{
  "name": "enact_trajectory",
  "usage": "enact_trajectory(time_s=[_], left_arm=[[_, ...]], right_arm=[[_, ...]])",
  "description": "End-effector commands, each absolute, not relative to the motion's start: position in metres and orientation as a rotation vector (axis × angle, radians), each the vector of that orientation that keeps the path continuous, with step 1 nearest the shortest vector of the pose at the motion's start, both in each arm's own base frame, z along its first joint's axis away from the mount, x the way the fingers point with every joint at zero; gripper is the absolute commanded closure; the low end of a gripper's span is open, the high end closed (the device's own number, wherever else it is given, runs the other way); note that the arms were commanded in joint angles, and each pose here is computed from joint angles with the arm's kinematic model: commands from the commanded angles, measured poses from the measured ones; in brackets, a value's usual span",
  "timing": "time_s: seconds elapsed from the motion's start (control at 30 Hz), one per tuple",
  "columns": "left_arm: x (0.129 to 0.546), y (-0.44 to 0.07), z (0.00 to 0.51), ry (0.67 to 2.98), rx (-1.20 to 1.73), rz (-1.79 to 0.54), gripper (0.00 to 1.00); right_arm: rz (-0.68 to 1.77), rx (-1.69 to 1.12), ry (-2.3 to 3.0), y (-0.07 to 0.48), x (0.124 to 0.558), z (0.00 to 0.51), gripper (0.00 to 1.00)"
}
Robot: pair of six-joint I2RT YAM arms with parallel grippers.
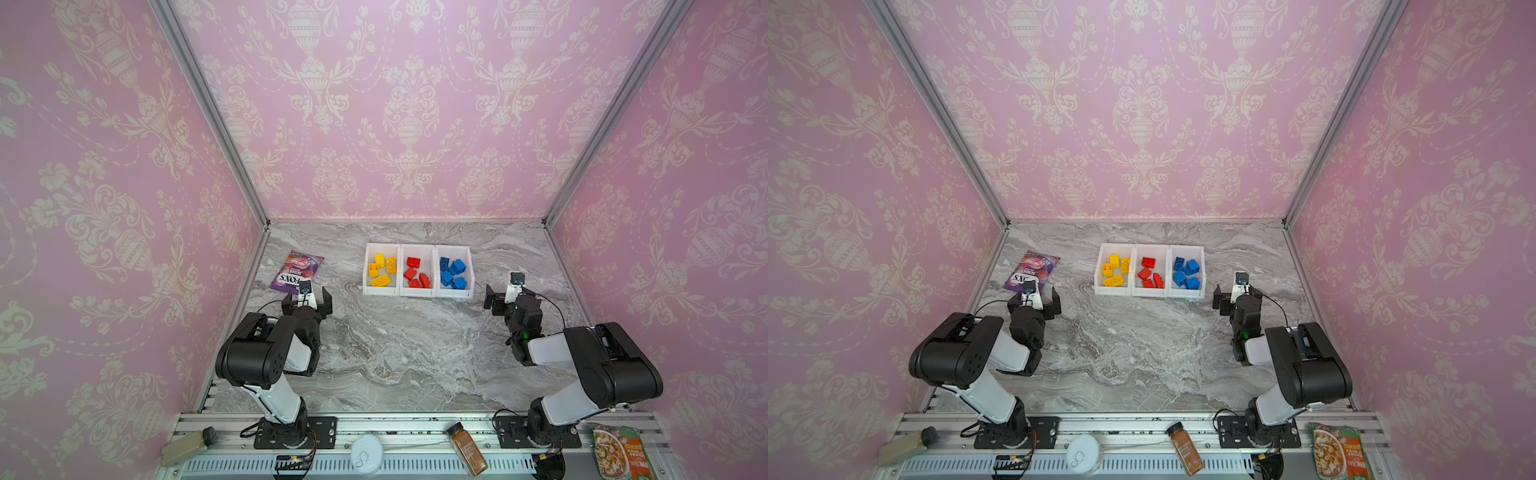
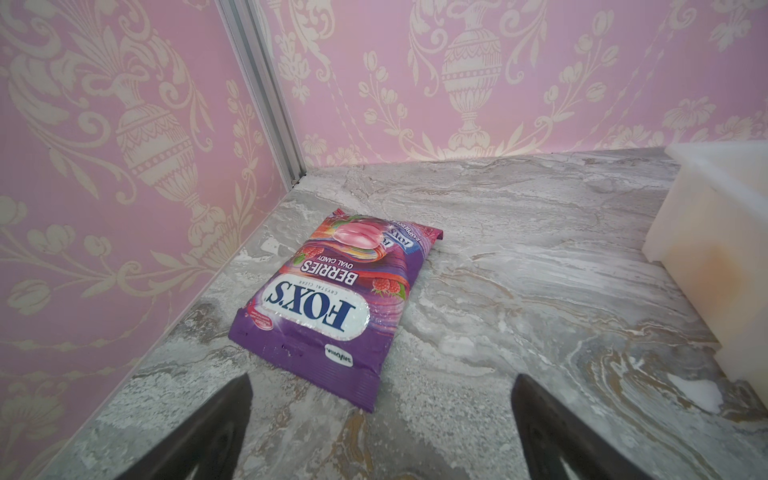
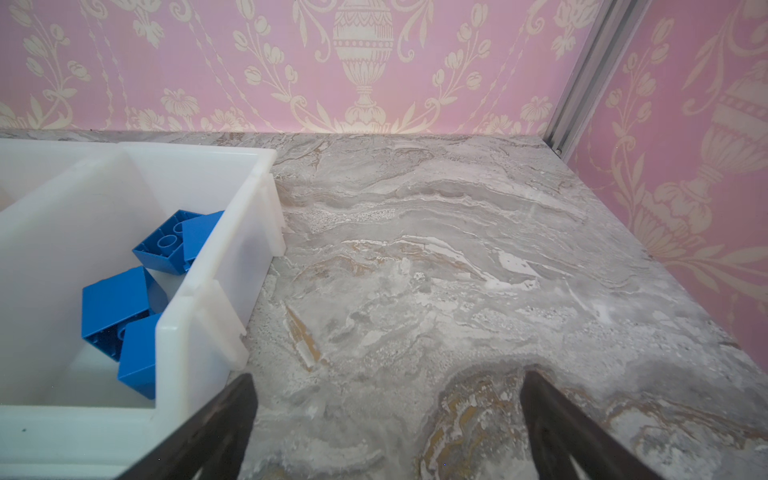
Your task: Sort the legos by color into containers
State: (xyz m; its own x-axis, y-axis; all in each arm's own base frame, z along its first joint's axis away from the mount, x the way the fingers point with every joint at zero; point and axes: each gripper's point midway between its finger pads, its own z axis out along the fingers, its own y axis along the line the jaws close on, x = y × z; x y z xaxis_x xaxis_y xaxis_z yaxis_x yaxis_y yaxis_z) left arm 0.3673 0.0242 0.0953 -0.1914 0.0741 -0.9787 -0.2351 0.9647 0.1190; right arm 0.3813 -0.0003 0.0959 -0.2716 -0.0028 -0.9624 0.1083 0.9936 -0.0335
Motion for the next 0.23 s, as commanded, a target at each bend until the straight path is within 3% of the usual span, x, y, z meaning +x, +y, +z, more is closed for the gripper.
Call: enact_trajectory(time_s=[0.0, 0.2], left_arm=[[0.3694, 0.0247, 0.0962, 1.735, -0.117, 0.271, 0.01], [0.3694, 0.0252, 0.0965, 1.733, -0.119, 0.273, 0.01]], right_arm=[[-0.129, 0.076, 1.826, -0.0008, 0.3858, 0.1021, 0.00], [-0.130, 0.077, 1.817, -0.0012, 0.3841, 0.1030, 0.00]])
